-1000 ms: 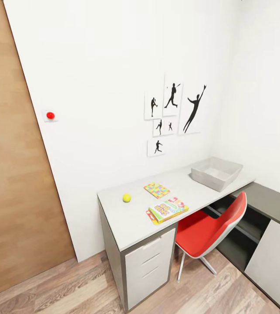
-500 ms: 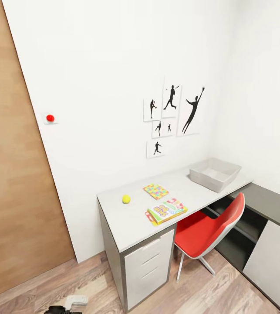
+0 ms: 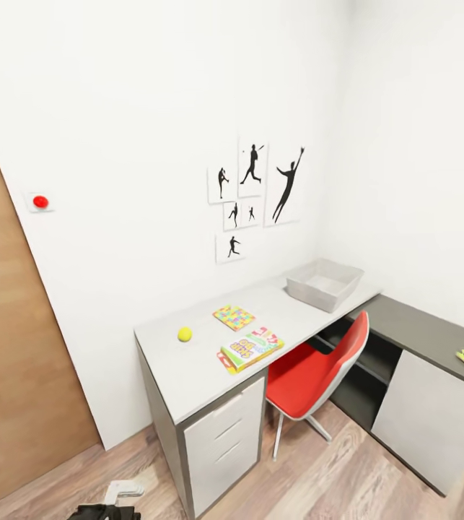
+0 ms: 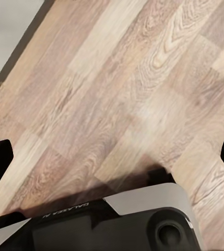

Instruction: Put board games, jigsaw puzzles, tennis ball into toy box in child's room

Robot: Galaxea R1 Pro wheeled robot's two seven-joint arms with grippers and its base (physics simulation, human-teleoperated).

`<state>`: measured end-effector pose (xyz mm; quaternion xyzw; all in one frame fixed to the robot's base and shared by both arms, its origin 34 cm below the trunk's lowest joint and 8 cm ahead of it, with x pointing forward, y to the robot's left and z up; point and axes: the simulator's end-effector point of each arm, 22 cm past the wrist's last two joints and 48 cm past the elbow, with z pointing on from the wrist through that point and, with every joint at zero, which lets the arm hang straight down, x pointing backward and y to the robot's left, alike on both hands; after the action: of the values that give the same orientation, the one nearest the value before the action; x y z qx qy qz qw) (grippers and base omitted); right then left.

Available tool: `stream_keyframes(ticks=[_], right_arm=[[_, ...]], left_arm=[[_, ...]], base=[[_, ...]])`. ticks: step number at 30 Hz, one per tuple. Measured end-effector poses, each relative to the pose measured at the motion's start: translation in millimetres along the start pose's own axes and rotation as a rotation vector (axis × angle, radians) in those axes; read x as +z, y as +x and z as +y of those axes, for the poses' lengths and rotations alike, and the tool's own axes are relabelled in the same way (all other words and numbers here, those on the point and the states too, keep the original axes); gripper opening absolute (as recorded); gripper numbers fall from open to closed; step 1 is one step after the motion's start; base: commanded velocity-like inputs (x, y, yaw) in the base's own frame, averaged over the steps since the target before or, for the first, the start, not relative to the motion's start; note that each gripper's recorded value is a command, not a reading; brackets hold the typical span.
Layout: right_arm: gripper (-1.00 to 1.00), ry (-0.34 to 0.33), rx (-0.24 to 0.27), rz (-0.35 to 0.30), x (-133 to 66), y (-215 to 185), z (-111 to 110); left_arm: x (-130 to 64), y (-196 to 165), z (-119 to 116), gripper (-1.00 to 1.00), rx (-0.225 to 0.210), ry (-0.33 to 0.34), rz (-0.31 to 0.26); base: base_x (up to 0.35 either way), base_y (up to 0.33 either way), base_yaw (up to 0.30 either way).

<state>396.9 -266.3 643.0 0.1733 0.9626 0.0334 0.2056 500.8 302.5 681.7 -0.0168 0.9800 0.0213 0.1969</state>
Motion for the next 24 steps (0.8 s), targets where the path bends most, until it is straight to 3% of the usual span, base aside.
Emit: stream_keyframes(ticks=[8,15,19,20,24], right_arm=[[1.00,0.000,0.001,-0.001,-7.5,-0.9,-0.1],[1.00,-0.027,0.012,-0.062,-18.5,-39.2,12.0],[1.00,-0.080,0.026,-0.097,-44.3,-108.4,32.9],[1.00,-0.103,0.036,-0.107,-61.4,-138.2,40.1],[1.00,-0.144,0.053,-0.155,-111.5,-199.9,49.9]], left_arm=[[-7.3,0.5,-2.7,1.00,0.000,0.010,-0.001],[-16.5,-4.2,-19.2,1.00,-0.012,0.095,0.018],[-33.4,-30.3,-33.3,1.00,-0.026,0.163,0.068],[-44.4,-52.3,-36.7,1.00,-0.029,0.180,0.068],[-79.0,-110.6,-40.4,1.00,-0.030,0.207,0.015]], base=[[0.000,0.000,-0.284],[0.000,0.000,-0.285],[0.000,0.000,-0.285],[0.000,0.000,-0.285],[0.000,0.000,-0.285]])
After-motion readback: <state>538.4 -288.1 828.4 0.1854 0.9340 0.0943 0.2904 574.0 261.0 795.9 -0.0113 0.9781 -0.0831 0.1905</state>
